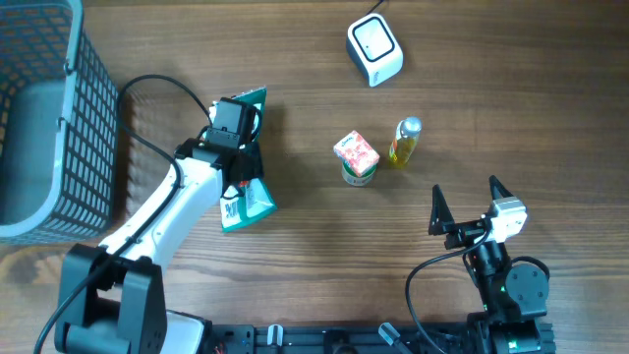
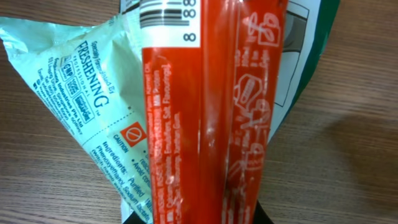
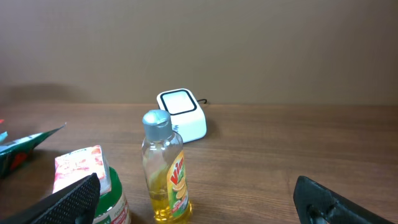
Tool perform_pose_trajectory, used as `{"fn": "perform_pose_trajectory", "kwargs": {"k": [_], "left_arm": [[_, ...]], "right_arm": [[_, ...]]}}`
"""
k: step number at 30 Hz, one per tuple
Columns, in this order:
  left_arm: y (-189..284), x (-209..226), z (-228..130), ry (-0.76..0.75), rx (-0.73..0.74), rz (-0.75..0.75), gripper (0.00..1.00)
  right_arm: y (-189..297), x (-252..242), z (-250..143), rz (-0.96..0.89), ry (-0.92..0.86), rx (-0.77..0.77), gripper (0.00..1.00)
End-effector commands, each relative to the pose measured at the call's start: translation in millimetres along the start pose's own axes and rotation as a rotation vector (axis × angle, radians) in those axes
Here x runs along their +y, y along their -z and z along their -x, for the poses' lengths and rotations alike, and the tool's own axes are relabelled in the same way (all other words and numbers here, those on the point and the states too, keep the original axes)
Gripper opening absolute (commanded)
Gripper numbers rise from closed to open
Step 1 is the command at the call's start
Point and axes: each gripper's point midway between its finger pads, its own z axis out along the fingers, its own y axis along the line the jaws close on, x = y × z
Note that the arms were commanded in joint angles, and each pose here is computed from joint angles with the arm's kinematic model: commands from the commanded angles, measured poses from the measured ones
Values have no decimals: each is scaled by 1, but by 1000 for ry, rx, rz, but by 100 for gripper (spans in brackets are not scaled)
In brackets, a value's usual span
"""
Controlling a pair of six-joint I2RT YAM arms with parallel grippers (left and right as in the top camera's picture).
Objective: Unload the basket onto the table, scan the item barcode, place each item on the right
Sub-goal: 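Carry the glove packet with the left gripper and lay it on the table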
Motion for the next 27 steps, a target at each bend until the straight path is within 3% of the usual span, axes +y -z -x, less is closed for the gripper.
{"fn": "perform_pose_trajectory", "kwargs": {"k": [1, 4, 7, 8, 11, 13, 20, 27], "left_arm": [[-10, 0, -6, -8, 20, 26, 8], [-13, -7, -9, -28, 25, 22, 14], [-14, -12, -10, -44, 16, 22, 32], [-14, -12, -10, -46, 16, 22, 46], [-14, -12, -12, -47, 24, 25, 73], [-14, -11, -12, -48, 27, 26, 100], [-9, -12, -4, -50, 1, 27, 100], [68, -5, 76, -12, -232, 10, 100]], "right_arm": [[0, -3, 1, -13, 11, -6, 100], [0, -3, 1, -13, 11, -6, 100], [0, -3, 1, -13, 11, -6, 100], [0, -3, 1, -13, 11, -6, 100], [0, -3, 1, -13, 11, -6, 100], [0, -3, 1, -13, 11, -6, 100], [0, -3, 1, -13, 11, -6, 100], [0, -3, 1, -13, 11, -6, 100]]}}
